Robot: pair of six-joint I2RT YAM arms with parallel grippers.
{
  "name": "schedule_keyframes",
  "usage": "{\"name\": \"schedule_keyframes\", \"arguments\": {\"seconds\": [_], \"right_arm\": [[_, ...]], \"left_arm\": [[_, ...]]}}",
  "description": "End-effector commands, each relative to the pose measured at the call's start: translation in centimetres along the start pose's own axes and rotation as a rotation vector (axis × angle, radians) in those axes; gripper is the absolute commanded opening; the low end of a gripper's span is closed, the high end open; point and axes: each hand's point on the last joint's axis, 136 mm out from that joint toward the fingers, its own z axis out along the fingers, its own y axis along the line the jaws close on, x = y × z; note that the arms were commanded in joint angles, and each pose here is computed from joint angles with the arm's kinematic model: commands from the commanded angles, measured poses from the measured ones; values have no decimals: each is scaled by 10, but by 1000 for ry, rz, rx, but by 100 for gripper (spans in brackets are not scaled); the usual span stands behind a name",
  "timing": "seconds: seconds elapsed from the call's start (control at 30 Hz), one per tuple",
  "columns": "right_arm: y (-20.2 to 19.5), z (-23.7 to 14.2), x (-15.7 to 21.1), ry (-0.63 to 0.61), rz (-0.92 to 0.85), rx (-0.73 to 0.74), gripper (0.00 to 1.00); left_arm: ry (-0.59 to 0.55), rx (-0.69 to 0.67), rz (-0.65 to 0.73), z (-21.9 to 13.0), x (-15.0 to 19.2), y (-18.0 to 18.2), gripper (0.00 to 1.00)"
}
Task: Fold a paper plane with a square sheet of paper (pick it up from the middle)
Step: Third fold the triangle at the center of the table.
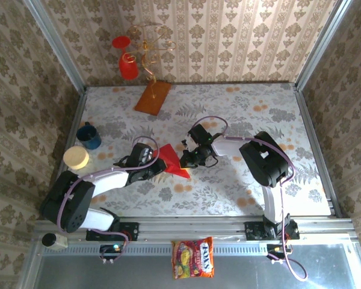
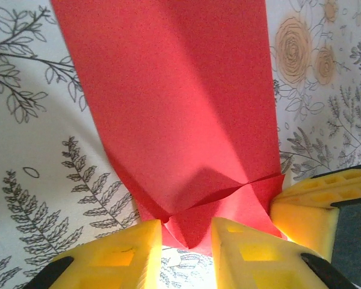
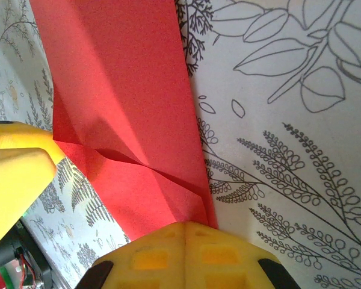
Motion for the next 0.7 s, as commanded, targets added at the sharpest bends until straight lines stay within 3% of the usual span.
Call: {"name": "schedule_keyframes", "arguments": {"seconds": [0.0, 0.67], "right_arm": [[-25, 6, 16, 44, 52, 70, 0], [-24, 6, 15, 44, 50, 69, 0]], "left_arm": [[-33, 42, 30, -6, -11, -13, 28], [-42, 35, 18, -2, 1, 6, 26]]}}
